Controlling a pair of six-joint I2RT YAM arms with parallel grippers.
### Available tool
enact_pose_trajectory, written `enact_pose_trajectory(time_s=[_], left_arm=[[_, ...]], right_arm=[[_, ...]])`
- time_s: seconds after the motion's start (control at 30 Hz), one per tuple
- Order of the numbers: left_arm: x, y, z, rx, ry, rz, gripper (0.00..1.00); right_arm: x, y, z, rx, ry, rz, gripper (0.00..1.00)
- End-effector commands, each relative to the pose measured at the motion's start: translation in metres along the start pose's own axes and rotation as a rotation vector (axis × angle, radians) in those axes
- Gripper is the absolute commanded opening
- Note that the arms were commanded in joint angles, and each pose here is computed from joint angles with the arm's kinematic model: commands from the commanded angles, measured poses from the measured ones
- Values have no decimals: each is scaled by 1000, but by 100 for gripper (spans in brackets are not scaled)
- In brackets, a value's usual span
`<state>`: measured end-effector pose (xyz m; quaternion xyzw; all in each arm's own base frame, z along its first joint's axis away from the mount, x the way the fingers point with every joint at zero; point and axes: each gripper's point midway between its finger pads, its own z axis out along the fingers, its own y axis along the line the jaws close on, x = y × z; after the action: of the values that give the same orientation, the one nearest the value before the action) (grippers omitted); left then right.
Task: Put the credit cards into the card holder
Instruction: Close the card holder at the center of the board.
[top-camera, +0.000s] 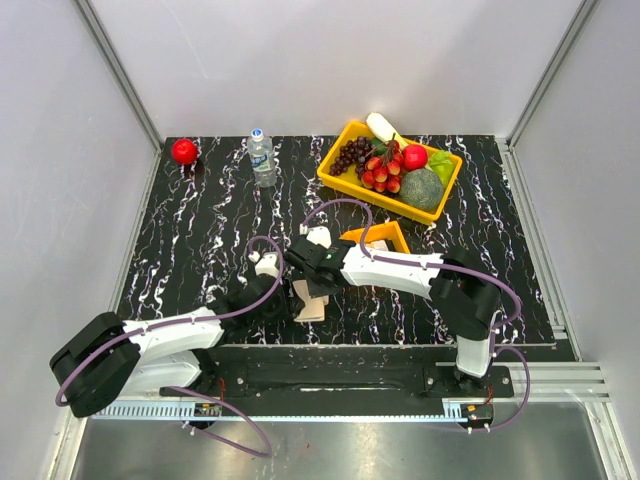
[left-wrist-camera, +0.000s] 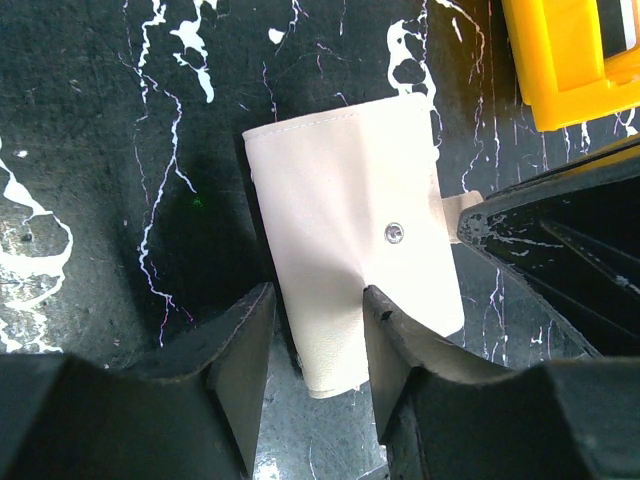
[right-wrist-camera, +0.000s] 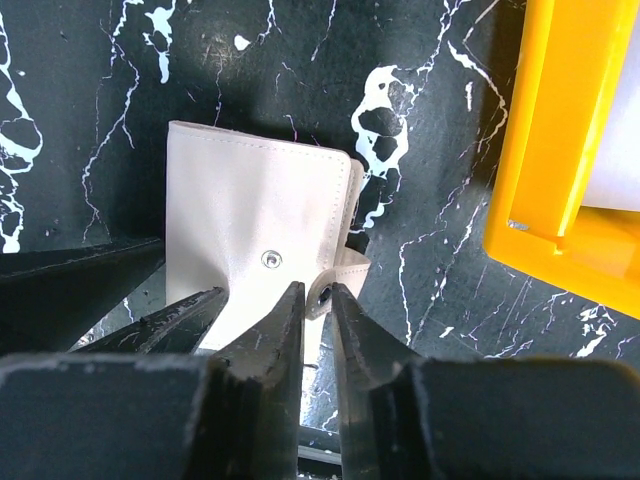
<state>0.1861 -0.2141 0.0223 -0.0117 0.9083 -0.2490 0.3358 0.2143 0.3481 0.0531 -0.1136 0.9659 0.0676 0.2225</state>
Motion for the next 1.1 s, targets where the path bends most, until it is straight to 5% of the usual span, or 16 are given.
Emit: enact_pose_trajectory(time_s=[0.0,0.2,0.33,1.07], left_arm=[[10,6,1,-21,44,10,45],[9,5,1,-19,45,10,45],[9,4,2,-21,47,11,45],[13,4,6,-26,69,27,42]], right_arm=[[-10,1,-12,0,-56,6,23],[-11,3,-13,-8,-54,4,14],[-13,5,-16,-19,-59,2,0],[-8,23,5,-100,-18,3,0]])
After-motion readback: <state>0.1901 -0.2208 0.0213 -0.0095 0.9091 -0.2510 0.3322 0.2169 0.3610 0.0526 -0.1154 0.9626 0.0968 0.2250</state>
